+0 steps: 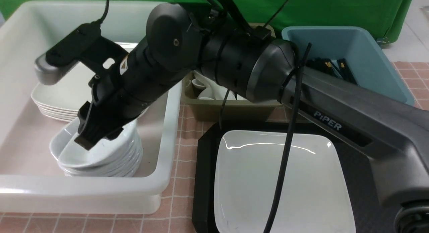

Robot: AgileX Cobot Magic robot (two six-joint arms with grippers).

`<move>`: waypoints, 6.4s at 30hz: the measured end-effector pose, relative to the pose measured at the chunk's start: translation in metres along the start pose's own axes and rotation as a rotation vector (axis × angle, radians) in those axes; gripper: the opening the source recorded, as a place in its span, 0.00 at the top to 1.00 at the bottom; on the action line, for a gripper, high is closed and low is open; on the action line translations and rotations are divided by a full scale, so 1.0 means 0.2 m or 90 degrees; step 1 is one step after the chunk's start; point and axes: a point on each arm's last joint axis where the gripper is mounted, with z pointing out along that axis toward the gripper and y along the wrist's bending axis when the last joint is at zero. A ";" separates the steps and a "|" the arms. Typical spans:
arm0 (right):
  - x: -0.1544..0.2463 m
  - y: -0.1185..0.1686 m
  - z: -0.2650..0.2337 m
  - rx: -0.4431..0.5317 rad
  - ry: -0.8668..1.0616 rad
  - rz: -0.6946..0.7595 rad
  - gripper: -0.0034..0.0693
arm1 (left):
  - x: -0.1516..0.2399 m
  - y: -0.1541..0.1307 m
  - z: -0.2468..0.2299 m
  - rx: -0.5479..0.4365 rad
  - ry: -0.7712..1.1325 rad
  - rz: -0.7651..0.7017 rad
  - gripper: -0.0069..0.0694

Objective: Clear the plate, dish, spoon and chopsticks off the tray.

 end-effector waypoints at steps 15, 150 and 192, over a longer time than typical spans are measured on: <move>0.12 -0.30 -0.92 0.222 0.094 0.176 0.91 | 0.10 -0.23 0.20 0.256 0.006 0.064 0.91; 0.02 -0.78 0.02 0.295 -0.431 0.159 0.61 | 0.04 0.24 0.06 -0.050 -0.151 -0.115 0.91; 0.90 0.06 -2.15 0.557 -0.127 0.399 0.91 | 0.07 -0.47 0.45 0.214 0.024 0.224 0.90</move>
